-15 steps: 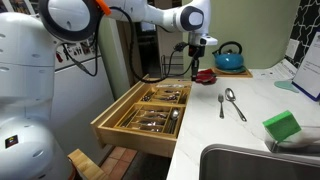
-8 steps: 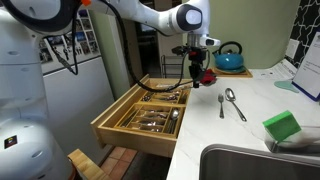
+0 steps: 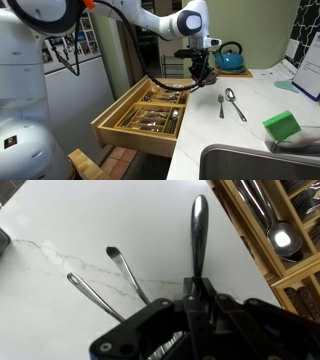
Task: Turn one fork to the left
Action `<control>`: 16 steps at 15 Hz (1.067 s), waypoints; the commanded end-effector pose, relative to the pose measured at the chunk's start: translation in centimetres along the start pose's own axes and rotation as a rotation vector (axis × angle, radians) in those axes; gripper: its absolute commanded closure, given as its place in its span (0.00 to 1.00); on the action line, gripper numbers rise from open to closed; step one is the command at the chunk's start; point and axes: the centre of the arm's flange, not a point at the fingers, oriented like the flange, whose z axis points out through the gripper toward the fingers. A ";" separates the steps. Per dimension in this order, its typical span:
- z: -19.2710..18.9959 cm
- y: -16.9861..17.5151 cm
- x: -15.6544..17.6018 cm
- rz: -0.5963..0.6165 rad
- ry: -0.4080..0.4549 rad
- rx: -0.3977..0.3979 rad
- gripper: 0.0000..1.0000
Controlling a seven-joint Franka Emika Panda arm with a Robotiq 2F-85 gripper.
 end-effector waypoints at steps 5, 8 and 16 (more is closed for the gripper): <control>2.9 0.3 2.6 -0.410 0.052 0.083 0.97; 3.0 -0.3 1.9 -0.397 0.048 0.084 0.90; 4.2 0.5 2.8 -0.427 0.031 0.109 0.97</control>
